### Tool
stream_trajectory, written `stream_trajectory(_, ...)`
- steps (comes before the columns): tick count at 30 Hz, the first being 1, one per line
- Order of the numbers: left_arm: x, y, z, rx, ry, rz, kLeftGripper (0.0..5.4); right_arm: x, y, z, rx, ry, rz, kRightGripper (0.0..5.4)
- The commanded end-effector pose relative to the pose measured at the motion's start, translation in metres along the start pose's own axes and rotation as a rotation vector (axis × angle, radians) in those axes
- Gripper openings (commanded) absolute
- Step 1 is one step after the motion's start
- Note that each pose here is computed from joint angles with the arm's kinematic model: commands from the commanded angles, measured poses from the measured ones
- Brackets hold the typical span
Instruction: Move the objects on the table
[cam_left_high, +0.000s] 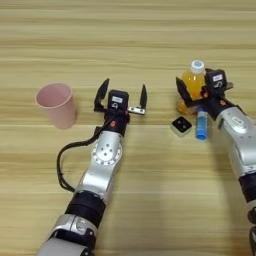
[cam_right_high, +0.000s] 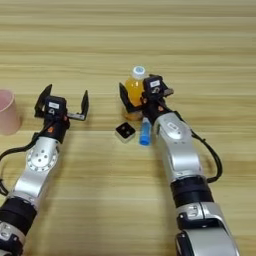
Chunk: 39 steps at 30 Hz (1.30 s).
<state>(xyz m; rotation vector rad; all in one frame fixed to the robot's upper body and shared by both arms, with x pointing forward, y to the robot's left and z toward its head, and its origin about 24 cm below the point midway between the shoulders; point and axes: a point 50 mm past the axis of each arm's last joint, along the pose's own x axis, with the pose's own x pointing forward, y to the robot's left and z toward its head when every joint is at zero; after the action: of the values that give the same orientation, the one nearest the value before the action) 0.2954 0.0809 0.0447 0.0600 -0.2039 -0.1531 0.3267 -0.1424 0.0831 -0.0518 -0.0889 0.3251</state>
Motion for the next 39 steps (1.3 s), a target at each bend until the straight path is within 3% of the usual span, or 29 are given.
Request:
stream_trajectory(1, 0.001, -0.006, 0.002, -0.010, -0.006, -0.005, 5.40, 0.003, 0.002, 0.002, 0.019, -0.009, 0.010, 4.36)
stream_trajectory(5, 0.001, -0.006, 0.002, -0.010, -0.006, -0.004, 5.40, 0.003, 0.004, 0.000, 0.062, -0.001, 0.022, 3.86)
stream_trajectory(9, 0.001, -0.006, 0.002, -0.010, -0.006, -0.003, 5.40, 0.003, 0.004, 0.000, 0.064, 0.003, 0.022, 3.50)
stream_trajectory(24, 0.002, -0.007, 0.002, -0.013, -0.007, 0.001, 5.40, 0.002, 0.003, -0.006, 0.077, 0.035, 0.016, 3.44)
stream_trajectory(39, 0.000, -0.015, 0.005, 0.000, -0.033, -0.068, 5.40, 0.001, 0.000, 0.021, 0.061, -0.042, -0.008, 3.44)
